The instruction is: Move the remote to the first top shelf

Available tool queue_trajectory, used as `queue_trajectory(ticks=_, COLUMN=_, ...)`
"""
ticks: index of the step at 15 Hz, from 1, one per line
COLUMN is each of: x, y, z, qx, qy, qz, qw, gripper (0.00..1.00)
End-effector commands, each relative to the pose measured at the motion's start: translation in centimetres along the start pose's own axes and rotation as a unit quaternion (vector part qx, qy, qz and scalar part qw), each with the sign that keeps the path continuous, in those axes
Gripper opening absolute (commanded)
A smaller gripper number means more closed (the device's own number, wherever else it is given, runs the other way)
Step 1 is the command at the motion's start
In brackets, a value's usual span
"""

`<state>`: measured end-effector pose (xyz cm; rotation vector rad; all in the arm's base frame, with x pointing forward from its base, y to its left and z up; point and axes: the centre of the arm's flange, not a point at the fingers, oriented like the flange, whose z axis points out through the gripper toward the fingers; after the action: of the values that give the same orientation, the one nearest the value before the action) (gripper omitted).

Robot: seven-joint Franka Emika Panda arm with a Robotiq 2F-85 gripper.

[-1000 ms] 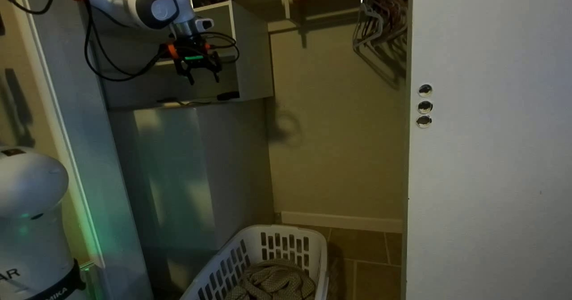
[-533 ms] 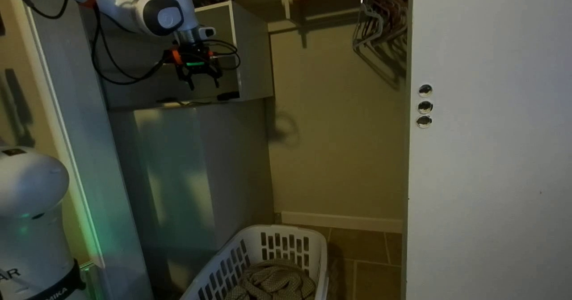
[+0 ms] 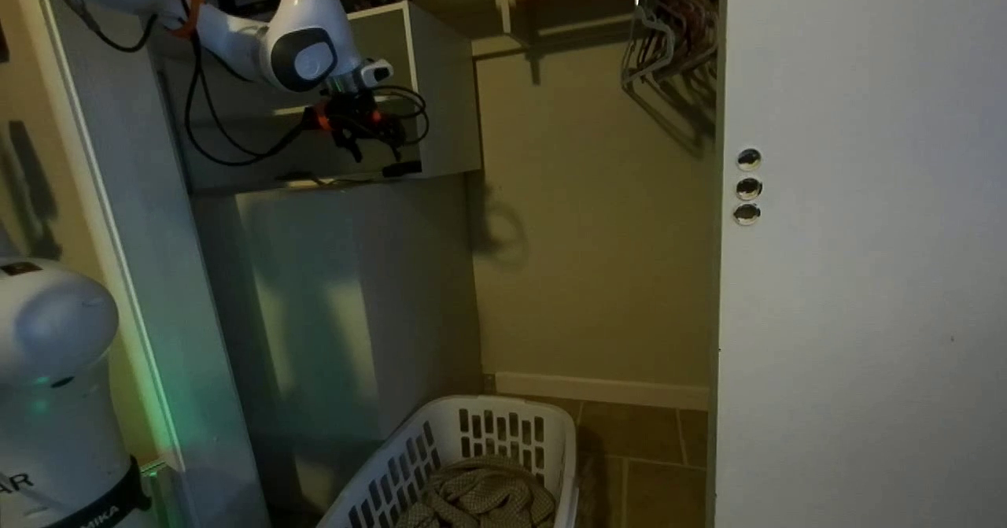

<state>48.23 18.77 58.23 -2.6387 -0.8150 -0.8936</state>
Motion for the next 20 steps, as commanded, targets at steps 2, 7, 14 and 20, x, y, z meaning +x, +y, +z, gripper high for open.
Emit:
queue_trajectory(ticks=2, x=2.4, y=0.2, z=2.8, qx=-0.008, qy=0.034, qz=0.032, qw=0.9989, gripper=1.00)
queue_trajectory(ticks=7, x=3.3, y=0.4, z=4.0, qx=-0.015, qy=0.046, qz=0.040, qw=0.9980, gripper=0.73)
queue_trajectory(ticks=14, x=3.6, y=0.8, z=4.8, qx=-0.013, qy=0.044, qz=0.046, qw=0.9979, gripper=0.86)
queue_trajectory(ticks=20, x=3.7, y=0.7, z=5.4, qx=-0.013, qy=0.041, qz=0.045, qw=0.9981, gripper=0.74)
